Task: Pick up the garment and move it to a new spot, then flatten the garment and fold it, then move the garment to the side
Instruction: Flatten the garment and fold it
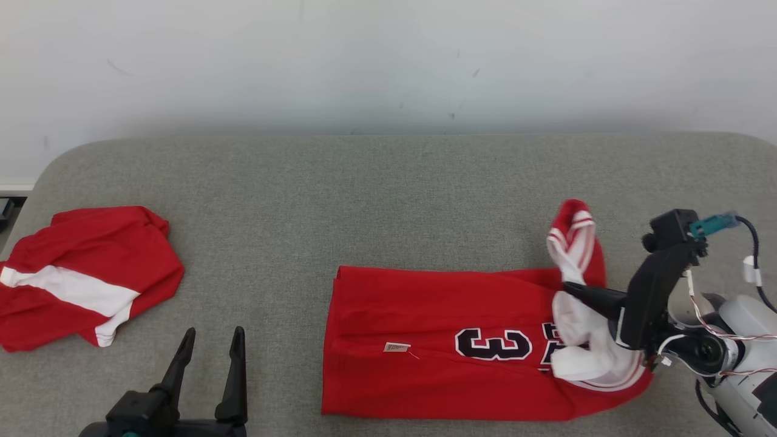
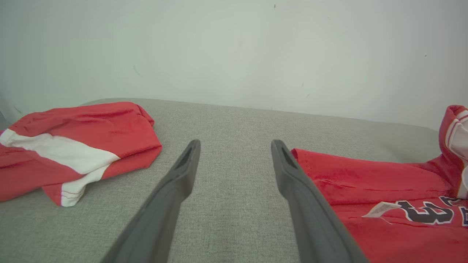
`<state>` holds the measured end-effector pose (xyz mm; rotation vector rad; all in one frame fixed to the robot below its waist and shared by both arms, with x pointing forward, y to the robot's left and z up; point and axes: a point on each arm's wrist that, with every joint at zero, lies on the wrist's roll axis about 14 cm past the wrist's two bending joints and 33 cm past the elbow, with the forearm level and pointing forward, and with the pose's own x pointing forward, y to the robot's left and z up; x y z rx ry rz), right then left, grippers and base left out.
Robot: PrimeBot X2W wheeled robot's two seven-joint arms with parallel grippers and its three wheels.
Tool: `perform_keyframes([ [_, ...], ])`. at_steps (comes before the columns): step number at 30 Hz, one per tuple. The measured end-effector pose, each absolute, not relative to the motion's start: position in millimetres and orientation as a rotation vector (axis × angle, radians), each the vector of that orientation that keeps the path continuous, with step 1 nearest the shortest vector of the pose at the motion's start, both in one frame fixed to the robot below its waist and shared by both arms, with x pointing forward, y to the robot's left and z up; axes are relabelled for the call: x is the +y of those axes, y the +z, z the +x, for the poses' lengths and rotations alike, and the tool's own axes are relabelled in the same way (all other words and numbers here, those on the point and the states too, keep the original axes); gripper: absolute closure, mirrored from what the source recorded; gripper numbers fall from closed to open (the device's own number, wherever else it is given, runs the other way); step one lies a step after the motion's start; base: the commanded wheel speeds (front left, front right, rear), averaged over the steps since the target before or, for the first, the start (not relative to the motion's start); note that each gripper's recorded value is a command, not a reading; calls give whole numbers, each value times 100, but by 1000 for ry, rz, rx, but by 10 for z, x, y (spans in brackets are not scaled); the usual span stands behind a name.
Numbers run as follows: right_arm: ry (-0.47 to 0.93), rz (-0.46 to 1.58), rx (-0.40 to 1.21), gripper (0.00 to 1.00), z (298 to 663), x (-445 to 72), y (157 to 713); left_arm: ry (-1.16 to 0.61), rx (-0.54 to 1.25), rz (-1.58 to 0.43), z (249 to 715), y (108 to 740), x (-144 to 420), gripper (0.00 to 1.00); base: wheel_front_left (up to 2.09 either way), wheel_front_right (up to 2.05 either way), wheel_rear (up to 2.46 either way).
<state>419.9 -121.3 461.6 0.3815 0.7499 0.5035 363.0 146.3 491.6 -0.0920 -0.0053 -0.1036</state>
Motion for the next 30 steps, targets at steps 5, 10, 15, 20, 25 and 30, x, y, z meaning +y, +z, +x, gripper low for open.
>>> perform_keyframes([
  [5,619,407,727,100,4158,-912,4828,-103,6,-99,3603,4880,1441,0,0,0,0],
  [10,694,413,723,100,4135,-693,4924,-99,13,-108,3573,4861,1426,0,0,0,0],
  [15,785,430,732,100,4079,-390,4994,-90,14,-104,3595,4862,1491,0,0,0,0],
  [20,855,435,744,100,4019,-138,5020,-73,21,-113,3580,4840,1524,0,0,0,0],
  [25,897,429,756,100,4019,70,5064,-53,30,-117,3550,4810,1570,0,0,0,0],
  [30,913,436,785,100,4002,258,5035,-49,46,-122,3534,4761,1572,0,0,0,0],
])
